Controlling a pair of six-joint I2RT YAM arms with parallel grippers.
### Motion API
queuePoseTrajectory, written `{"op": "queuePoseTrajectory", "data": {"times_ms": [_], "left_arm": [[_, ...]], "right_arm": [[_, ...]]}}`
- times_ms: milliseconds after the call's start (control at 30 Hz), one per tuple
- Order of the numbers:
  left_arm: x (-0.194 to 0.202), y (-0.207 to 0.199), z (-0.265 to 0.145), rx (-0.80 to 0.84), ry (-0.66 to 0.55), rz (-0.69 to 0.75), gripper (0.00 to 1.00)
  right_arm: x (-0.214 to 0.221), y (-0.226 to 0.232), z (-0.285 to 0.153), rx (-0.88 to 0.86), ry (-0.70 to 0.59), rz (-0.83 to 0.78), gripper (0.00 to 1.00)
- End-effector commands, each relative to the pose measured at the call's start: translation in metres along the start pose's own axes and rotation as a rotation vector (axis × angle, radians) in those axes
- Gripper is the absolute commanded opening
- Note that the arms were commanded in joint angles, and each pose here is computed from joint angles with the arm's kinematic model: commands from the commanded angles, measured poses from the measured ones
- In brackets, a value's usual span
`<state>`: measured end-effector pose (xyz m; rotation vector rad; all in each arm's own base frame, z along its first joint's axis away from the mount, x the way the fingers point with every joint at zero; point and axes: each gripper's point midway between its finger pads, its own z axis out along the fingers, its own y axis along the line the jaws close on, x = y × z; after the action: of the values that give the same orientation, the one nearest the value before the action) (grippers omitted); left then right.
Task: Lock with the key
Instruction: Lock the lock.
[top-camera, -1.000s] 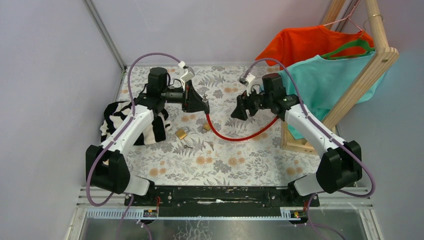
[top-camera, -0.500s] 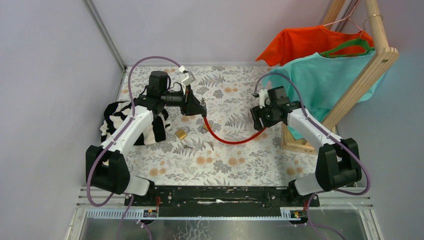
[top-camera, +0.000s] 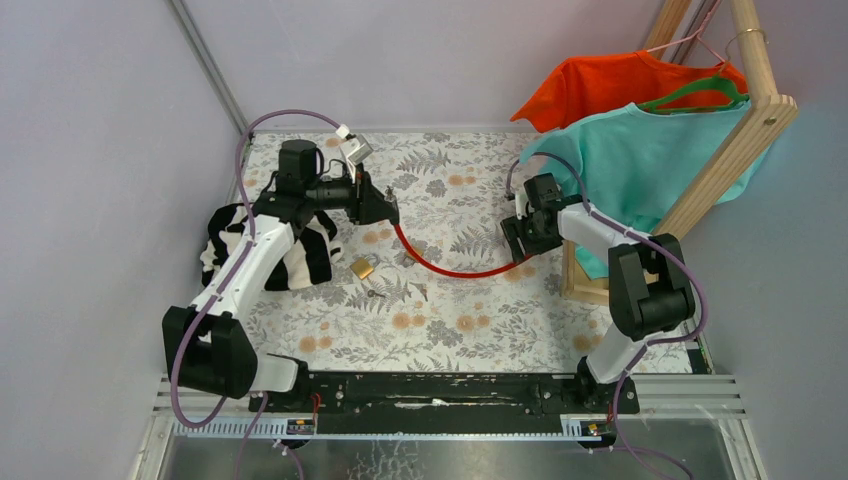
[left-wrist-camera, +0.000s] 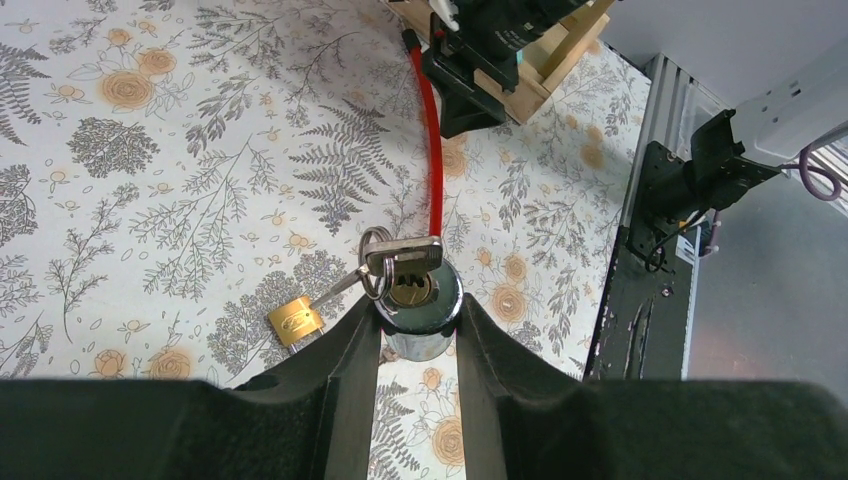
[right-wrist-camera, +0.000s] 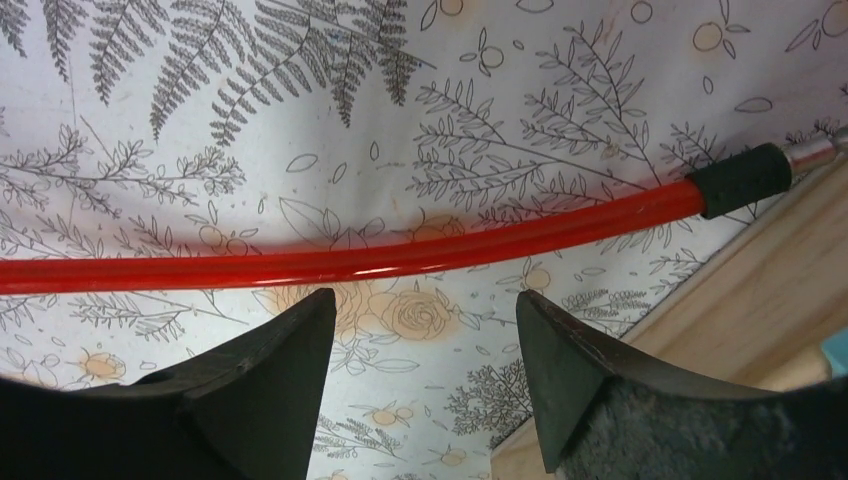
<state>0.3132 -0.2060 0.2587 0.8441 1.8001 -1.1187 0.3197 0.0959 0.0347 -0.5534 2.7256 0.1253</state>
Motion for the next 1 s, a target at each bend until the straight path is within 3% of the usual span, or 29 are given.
{"op": "queuePoseTrajectory", "data": {"times_ms": [0,467,967], "left_arm": [[-0.009,-0.013,-0.013,0.031,-0.014,0.053,0.0],[0.003,-0.045,-0.039,0.069,0.055,0.059,0.0],[0.012,-0.049,-0.041,0.072,0.059,0.055,0.0]], "right_arm": [[-0.028,-0.008,-0.005,0.036,-0.071,0.02,0.73],[-0.032,-0.015,0.008,0.075,-0.076,0.044,0.74],[-0.046,-0.022,0.021,0.091,-0.092,0.101,0.74]]}}
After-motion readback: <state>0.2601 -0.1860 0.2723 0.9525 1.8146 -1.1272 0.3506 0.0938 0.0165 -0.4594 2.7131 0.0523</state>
